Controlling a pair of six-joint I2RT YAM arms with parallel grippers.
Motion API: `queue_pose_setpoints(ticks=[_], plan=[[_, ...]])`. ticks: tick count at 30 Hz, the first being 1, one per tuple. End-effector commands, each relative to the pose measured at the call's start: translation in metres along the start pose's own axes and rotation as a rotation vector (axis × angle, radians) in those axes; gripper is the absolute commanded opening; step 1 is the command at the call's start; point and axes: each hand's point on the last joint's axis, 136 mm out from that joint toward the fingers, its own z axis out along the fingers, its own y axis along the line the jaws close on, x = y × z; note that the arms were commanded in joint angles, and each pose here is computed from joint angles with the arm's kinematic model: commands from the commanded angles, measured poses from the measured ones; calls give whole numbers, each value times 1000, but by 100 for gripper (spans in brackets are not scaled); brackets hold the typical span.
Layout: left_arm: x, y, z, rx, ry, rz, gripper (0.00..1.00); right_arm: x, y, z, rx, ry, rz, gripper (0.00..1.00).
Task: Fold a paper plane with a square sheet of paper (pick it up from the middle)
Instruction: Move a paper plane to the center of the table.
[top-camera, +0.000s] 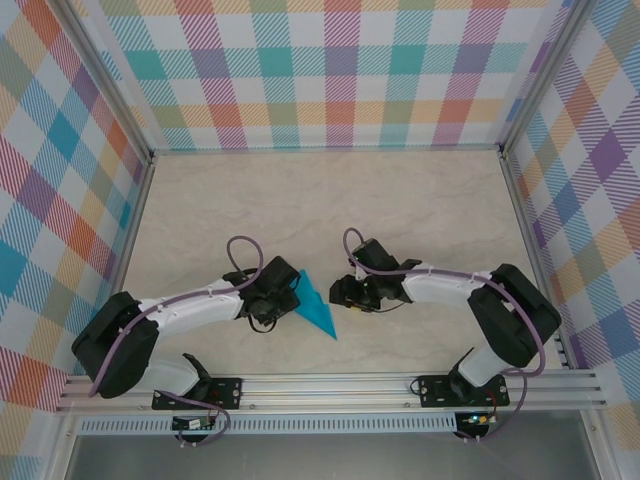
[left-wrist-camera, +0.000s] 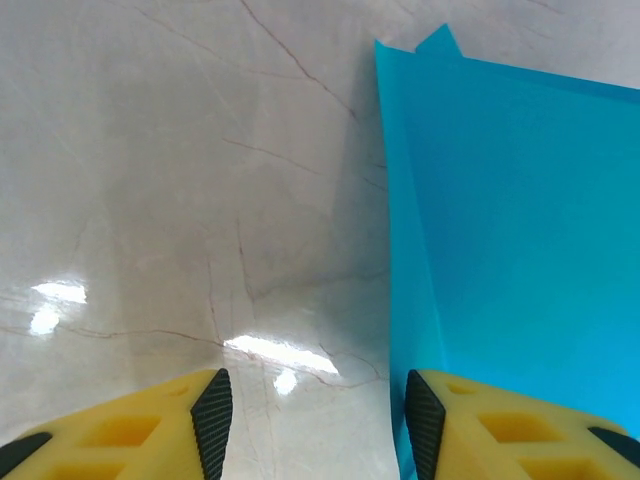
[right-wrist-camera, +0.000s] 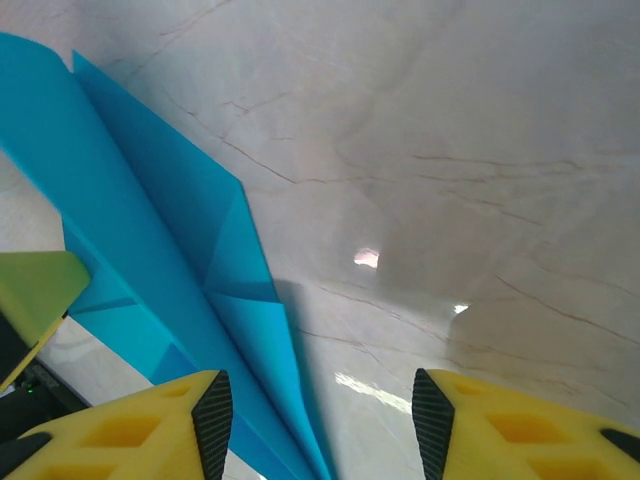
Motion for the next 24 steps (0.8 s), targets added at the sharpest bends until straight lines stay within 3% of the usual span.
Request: queue_pose_setpoints(ticks=[1, 14, 19, 24], plan=[[-4, -5, -4, 44, -10, -21, 51, -4, 21, 3, -59, 20, -55, 54], [-2, 4, -1, 29, -10, -29, 50, 7, 54, 17, -168, 129, -155, 57], [-2, 4, -1, 34, -9, -32, 49, 12, 54, 24, -130, 143, -173, 57], [-1, 6, 0, 30, -6, -31, 48, 2, 43, 15, -44, 62, -172, 58]])
